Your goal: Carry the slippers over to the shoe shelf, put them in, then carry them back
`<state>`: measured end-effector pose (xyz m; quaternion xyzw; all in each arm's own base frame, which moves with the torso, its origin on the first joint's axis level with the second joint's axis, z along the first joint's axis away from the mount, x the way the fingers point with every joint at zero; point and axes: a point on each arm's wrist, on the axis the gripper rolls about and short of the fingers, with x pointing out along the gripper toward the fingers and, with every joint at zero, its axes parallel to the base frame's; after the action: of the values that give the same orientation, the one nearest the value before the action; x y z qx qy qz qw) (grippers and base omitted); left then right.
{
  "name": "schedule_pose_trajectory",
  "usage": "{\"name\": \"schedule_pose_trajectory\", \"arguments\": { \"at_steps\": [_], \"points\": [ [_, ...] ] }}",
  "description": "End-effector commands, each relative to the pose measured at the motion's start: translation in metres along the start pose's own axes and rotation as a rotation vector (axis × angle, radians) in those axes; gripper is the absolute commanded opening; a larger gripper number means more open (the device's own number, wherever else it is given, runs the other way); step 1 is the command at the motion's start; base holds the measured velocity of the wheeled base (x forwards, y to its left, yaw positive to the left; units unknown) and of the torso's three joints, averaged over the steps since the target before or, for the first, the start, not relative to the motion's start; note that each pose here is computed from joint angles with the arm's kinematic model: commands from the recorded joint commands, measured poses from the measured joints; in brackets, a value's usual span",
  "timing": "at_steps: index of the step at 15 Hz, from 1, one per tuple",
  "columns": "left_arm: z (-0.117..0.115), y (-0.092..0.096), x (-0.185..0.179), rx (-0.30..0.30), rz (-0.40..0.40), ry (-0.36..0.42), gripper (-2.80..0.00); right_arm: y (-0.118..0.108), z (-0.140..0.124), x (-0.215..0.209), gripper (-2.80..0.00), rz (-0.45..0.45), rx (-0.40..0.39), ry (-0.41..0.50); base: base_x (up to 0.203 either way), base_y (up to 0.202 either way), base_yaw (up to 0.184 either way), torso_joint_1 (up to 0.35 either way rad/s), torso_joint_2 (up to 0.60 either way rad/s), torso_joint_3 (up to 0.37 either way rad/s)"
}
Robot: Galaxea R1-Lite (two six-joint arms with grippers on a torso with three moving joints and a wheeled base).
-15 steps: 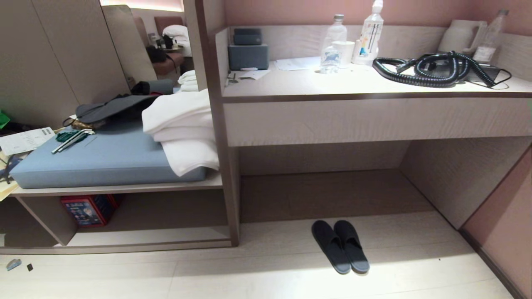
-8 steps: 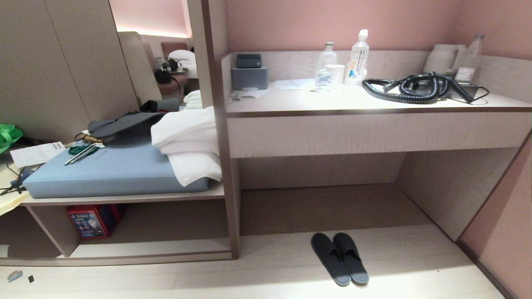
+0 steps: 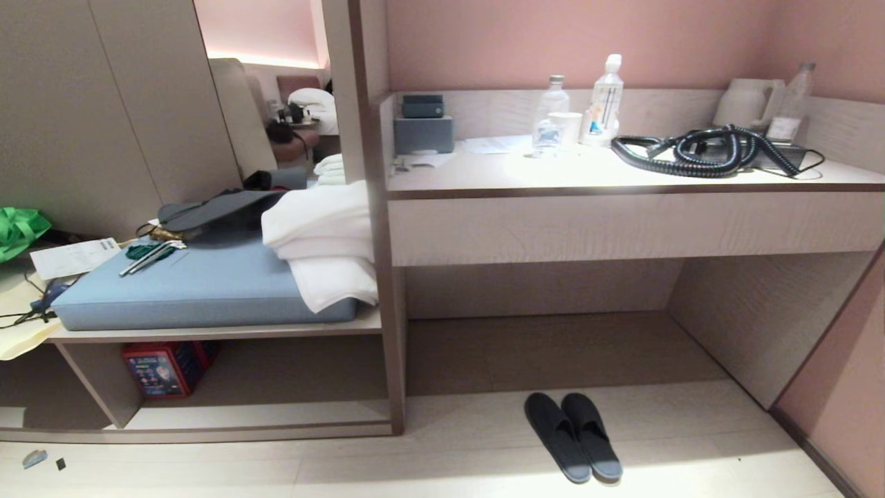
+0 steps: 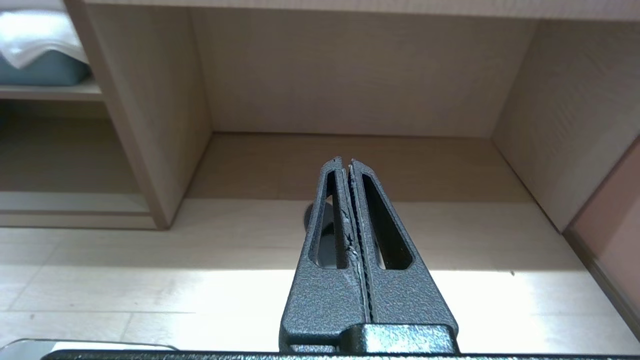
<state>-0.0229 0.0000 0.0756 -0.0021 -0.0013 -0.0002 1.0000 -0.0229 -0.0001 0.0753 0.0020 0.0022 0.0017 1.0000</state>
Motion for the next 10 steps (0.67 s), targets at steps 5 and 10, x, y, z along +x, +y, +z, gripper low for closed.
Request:
{"name": "schedule_pose_trajectory", "arguments": {
  "at_steps": [5,10],
  "points": [
    [0.0000,0.0000,0.0000,0.000,0.000,-0.001,-2.80,0.0000,0.0000,0.0001,-2.80,0.000,0.001,0.002,0.001,0.163,0.001,0.001,0.00,0.004],
    [0.0000,0.0000,0.0000,0.000,0.000,-0.001,-2.80,0.0000,0.0000,0.0001,-2.80,0.001,0.001,0.002,0.000,0.195,-0.002,0.002,0.00,0.003]
  ]
}}
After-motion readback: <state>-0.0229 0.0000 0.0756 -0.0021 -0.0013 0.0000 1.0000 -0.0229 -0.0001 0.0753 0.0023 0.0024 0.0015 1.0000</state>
